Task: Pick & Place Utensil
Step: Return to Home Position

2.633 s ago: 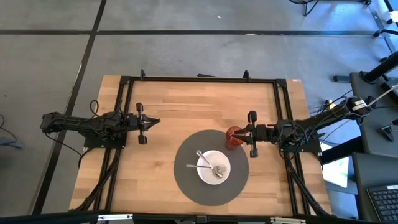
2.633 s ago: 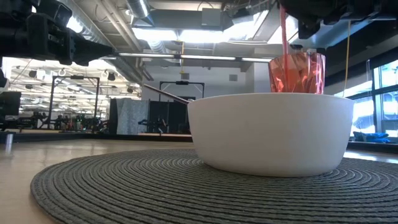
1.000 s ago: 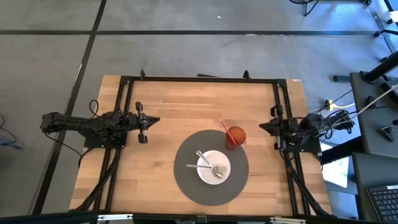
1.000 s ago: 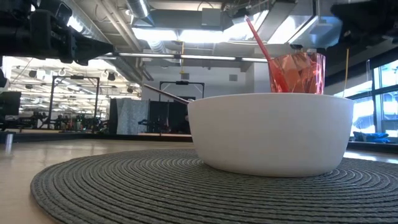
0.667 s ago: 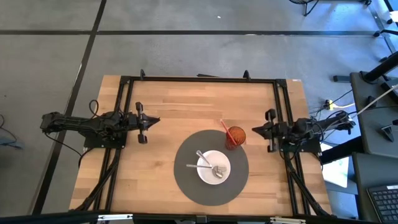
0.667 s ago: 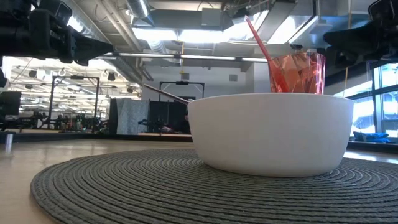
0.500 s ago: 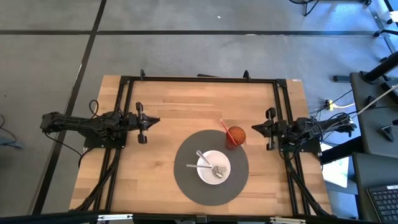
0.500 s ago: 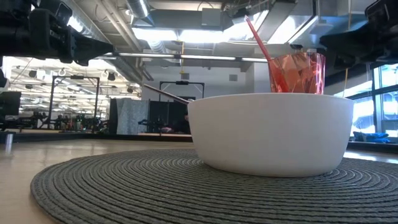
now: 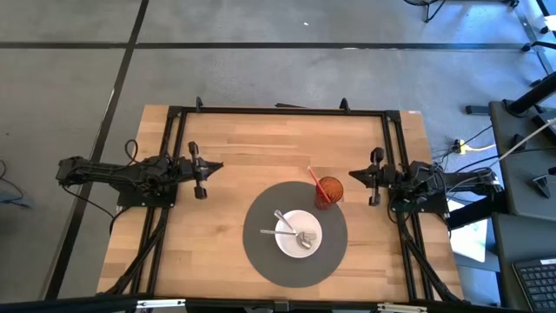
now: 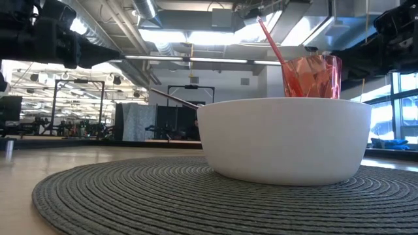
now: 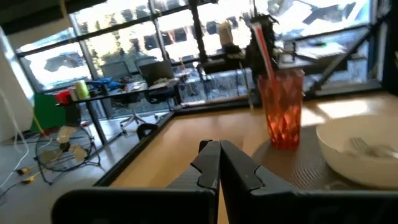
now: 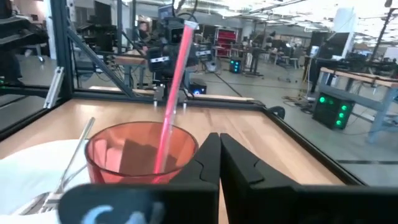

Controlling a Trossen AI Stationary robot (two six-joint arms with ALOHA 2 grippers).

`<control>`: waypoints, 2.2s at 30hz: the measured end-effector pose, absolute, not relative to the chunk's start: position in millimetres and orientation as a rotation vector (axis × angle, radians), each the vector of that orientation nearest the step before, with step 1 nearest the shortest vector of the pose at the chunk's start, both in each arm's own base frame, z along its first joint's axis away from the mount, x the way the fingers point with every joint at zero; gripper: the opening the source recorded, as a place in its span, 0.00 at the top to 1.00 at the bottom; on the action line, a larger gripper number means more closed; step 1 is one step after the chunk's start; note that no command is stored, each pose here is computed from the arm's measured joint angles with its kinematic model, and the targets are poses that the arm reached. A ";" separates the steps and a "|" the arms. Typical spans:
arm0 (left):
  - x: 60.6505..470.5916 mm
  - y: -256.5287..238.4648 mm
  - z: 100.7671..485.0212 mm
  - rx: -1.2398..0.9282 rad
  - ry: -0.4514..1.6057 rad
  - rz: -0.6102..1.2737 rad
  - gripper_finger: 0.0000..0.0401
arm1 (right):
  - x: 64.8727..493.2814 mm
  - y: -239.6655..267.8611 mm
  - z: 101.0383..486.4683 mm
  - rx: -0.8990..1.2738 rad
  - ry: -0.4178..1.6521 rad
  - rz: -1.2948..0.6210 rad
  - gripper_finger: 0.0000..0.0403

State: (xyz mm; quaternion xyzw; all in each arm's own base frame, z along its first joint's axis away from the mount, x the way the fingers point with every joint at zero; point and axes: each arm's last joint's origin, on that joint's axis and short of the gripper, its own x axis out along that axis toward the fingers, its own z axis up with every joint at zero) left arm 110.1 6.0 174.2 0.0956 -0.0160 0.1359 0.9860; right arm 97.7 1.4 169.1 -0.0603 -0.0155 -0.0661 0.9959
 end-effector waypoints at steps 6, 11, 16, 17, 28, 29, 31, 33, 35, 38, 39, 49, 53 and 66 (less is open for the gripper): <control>110.4 5.4 165.4 0.218 0.058 0.245 1.00 | 97.8 -0.2 169.0 -0.110 -0.030 -0.135 1.00; 110.6 4.6 165.3 0.227 0.057 0.215 0.99 | 97.8 -0.8 169.1 -0.100 -0.031 -0.142 0.99; 111.0 2.6 168.6 0.270 0.018 0.150 0.99 | 97.8 -0.8 169.1 -0.100 -0.031 -0.142 0.99; 111.0 2.4 169.8 0.277 0.005 0.145 0.99 | 97.8 -0.8 169.0 -0.100 -0.031 -0.142 0.99; 101.5 1.3 184.2 0.315 -0.160 0.125 1.00 | 97.8 -0.7 169.2 -0.083 -0.033 -0.136 0.99; 100.3 1.4 185.0 0.316 -0.170 0.128 1.00 | 97.8 -0.7 169.2 -0.081 -0.033 -0.135 0.99; 97.8 2.1 186.9 0.319 -0.192 0.148 0.99 | 97.8 -0.6 169.2 -0.073 -0.033 -0.135 0.99; 95.9 3.1 186.4 0.324 -0.188 0.171 1.00 | 97.8 -0.6 169.2 -0.067 -0.034 -0.134 0.99; 94.8 4.0 185.2 0.334 -0.175 0.184 1.00 | 97.8 -0.6 169.1 -0.064 -0.034 -0.134 0.99; 95.8 4.6 180.3 0.343 -0.125 0.170 0.99 | 97.9 -0.6 169.1 -0.059 -0.033 -0.134 0.99; 96.1 4.5 178.4 0.346 -0.109 0.152 0.99 | 98.0 -0.6 169.0 -0.059 -0.032 -0.133 0.99; 97.1 2.8 168.6 0.312 -0.023 0.051 1.00 | 98.4 0.1 168.2 -0.076 -0.022 -0.109 0.99; 97.1 2.8 167.7 0.309 -0.015 0.049 0.99 | 98.6 0.1 167.8 -0.084 -0.017 -0.110 0.99; 98.1 0.1 167.1 0.244 -0.016 -0.026 1.00 | 101.3 0.2 164.5 -0.078 0.023 -0.109 0.99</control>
